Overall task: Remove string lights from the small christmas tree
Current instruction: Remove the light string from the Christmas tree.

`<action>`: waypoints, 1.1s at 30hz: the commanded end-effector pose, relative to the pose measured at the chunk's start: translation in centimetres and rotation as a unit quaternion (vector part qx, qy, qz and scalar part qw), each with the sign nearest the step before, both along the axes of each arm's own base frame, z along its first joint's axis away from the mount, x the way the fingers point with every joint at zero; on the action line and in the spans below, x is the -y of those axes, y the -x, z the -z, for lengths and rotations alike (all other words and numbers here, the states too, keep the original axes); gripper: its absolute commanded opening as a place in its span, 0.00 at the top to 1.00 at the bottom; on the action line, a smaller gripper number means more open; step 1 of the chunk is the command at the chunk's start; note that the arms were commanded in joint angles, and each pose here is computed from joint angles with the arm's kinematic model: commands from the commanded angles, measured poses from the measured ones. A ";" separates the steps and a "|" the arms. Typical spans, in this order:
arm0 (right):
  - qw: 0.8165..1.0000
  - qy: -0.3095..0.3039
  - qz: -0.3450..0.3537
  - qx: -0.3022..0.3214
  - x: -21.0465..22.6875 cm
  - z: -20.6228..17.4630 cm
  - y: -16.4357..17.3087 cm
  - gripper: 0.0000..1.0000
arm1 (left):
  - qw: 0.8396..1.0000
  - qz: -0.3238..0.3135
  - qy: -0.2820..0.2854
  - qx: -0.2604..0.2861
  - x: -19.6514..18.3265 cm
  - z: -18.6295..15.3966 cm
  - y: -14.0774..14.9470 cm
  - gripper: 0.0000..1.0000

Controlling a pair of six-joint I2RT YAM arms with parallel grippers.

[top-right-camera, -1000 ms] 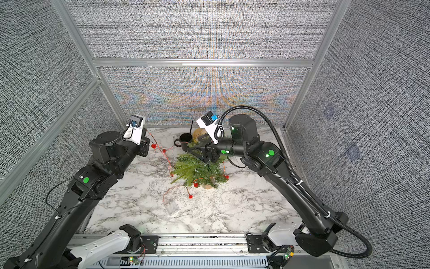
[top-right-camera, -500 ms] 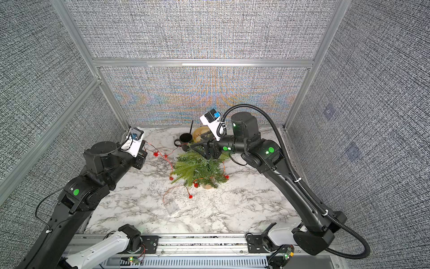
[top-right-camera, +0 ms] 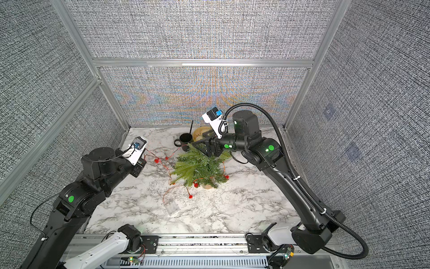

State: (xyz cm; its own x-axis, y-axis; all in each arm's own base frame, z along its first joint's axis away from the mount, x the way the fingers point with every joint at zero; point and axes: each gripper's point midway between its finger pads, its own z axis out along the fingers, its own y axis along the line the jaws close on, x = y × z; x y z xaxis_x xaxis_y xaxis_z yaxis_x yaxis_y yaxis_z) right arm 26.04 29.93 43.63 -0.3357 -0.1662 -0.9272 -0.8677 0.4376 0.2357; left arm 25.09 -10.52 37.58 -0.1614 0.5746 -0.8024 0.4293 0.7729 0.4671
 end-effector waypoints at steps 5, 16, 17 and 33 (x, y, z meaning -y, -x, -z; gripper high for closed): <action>1.000 -0.010 -0.009 -0.002 -0.1 -0.3 0.1 0.28 | 0.998 0.010 -0.038 -0.042 -0.5 2.1 1.1 1.00; 1.000 -0.016 -0.009 -0.003 0.1 -0.4 0.1 0.28 | 0.995 0.037 -0.082 -0.049 -0.4 3.3 1.4 1.00; 1.000 -0.015 -0.008 -0.004 0.2 -0.4 0.1 0.28 | 0.994 0.039 -0.086 -0.048 -0.4 3.3 1.5 1.00; 1.000 -0.020 -0.007 -0.006 0.2 -0.3 -0.1 0.28 | 0.969 0.011 -0.200 -0.142 -1.8 10.8 -0.7 1.00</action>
State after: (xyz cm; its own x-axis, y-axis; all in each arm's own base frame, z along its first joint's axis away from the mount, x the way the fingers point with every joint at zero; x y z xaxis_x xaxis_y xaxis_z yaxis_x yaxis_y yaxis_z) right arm 26.14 29.58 43.32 -0.3582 -0.1533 -0.9210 -0.8649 0.4259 0.2656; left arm 25.03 -9.31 27.59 -0.2948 0.8259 -0.4807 0.6095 0.5499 0.5711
